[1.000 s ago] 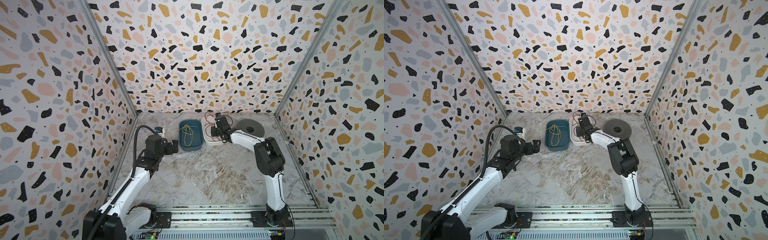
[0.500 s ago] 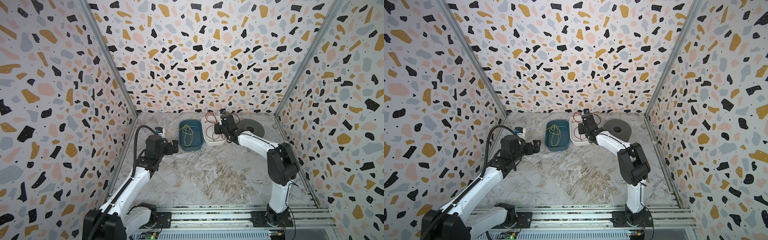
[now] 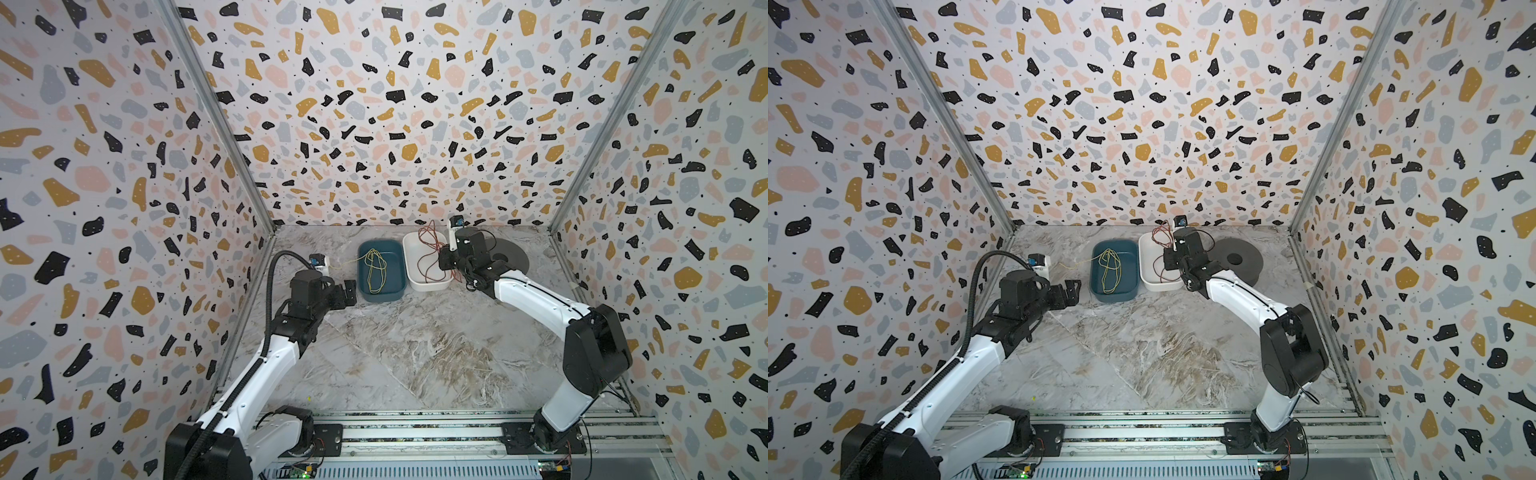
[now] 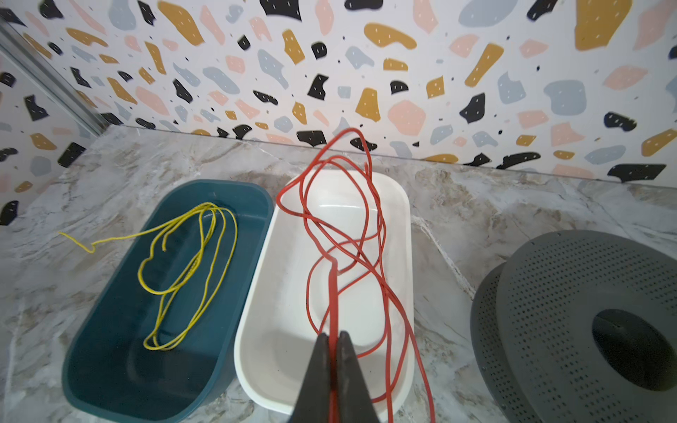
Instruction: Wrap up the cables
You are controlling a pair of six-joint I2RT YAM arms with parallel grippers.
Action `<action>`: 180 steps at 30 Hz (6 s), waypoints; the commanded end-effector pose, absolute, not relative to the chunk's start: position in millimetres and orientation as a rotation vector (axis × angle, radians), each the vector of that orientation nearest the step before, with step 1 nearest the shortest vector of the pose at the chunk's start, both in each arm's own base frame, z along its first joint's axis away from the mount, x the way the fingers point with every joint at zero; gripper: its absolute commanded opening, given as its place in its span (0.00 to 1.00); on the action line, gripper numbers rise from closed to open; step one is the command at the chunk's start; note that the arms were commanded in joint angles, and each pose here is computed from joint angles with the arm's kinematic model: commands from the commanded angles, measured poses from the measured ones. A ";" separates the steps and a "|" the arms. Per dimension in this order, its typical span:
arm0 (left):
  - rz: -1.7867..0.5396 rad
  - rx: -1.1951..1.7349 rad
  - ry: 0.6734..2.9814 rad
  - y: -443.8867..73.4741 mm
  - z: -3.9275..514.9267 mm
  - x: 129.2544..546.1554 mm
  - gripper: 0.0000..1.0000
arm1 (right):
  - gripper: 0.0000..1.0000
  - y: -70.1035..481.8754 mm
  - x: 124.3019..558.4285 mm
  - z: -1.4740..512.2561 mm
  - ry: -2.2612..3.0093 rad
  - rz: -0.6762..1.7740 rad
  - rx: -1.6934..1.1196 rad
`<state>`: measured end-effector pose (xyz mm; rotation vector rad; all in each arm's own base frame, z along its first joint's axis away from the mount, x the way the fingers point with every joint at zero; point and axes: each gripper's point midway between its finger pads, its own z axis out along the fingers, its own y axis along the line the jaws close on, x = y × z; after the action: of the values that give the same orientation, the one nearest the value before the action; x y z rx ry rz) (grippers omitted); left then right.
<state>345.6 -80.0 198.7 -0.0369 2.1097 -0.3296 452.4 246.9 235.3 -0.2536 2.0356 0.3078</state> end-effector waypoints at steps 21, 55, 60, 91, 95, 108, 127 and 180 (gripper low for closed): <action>-0.469 -0.007 2.030 -99.4 219.6 350.5 0.96 | 0.00 270.2 290.1 320.2 1.841 0.692 -0.668; -0.494 0.024 2.093 -108.8 211.3 338.7 0.95 | 0.71 228.2 250.7 153.1 2.279 0.541 -0.534; -0.461 0.036 2.107 -104.4 203.9 332.4 0.96 | 0.89 251.3 261.1 162.3 2.239 0.638 -0.570; -0.411 0.029 2.116 -96.5 191.5 326.7 0.96 | 0.52 381.4 378.4 145.4 2.331 0.898 -0.275; -0.406 0.026 2.112 -95.3 191.9 326.9 0.96 | 0.45 379.1 388.0 136.6 2.373 0.825 -0.238; -0.418 0.027 2.117 -97.2 191.1 326.7 0.96 | 0.49 376.9 392.5 125.8 2.423 0.684 -0.216; -0.419 0.025 2.107 -96.8 193.1 326.2 0.96 | 0.37 370.7 396.5 103.4 2.484 0.559 -0.197; -0.408 0.026 2.086 -95.7 199.7 330.1 0.96 | 0.00 334.7 312.7 262.7 1.943 0.675 -0.708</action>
<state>328.7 -96.6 191.3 0.0200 2.1219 -0.4182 333.2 329.1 235.4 -0.5701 2.0674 0.6380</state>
